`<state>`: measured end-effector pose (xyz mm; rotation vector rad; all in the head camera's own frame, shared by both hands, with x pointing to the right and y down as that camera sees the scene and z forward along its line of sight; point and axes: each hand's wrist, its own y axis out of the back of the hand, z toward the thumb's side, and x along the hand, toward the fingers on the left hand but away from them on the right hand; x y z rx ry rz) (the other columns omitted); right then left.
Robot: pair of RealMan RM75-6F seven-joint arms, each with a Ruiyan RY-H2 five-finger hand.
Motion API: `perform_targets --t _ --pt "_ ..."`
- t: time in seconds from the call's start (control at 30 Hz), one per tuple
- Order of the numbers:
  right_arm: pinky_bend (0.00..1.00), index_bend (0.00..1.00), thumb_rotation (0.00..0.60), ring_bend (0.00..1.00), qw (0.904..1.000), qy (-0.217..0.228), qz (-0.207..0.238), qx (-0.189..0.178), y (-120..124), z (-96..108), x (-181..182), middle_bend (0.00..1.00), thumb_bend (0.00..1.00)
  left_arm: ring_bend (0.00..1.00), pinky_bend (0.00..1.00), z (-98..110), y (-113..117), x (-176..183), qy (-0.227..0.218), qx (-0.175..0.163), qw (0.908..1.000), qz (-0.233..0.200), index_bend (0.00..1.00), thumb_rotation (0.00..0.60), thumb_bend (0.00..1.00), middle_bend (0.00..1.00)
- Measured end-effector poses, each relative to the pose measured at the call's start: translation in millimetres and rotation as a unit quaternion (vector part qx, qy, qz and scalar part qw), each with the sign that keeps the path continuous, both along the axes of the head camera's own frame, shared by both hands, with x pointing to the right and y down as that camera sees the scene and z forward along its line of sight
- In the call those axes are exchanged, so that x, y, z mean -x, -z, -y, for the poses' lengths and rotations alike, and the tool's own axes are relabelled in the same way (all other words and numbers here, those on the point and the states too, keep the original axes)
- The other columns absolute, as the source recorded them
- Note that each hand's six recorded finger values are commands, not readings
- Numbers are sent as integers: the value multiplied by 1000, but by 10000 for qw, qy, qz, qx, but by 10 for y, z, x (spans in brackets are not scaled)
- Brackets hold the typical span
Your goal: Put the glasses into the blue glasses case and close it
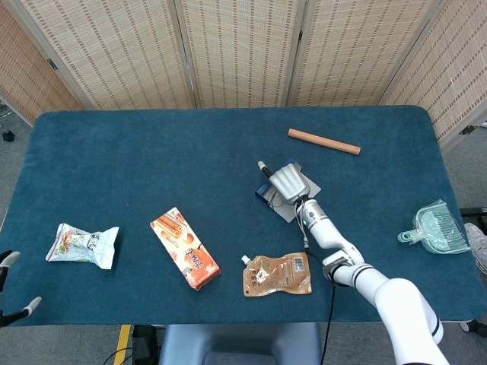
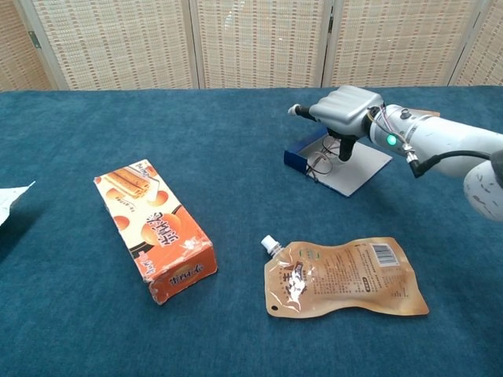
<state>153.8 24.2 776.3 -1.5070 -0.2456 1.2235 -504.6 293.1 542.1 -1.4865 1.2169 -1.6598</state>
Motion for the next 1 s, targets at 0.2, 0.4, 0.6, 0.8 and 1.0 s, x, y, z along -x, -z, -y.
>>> perform_targets --t 0.2,0.4,0.6,0.8,1.0 --pt "1000 0 600 1000 9999 -125 -64 -82 -26 86 75 956 191 97 264 -23 2 33 40 21 10000 33 175 600 187 146" --pt "1000 0 600 1000 9998 -182 -10 -65 -27 99 83 955 192 97 264 -41 -2 57 71 34 10000 41 174 600 187 146" --pt "1000 0 600 1000 9996 64 258 -14 69 -1 92 954 193 97 264 -47 -17 52 57 46 10000 15 174 600 187 146" --pt "1000 0 600 1000 9980 326 533 74 223 -138 129 954 194 97 264 -55 -2 62 67 23 10000 16 175 600 187 146" --pt "1000 0 600 1000 9968 569 560 80 364 -235 163 953 195 97 264 -80 1 88 101 32 9999 22 175 600 187 147"
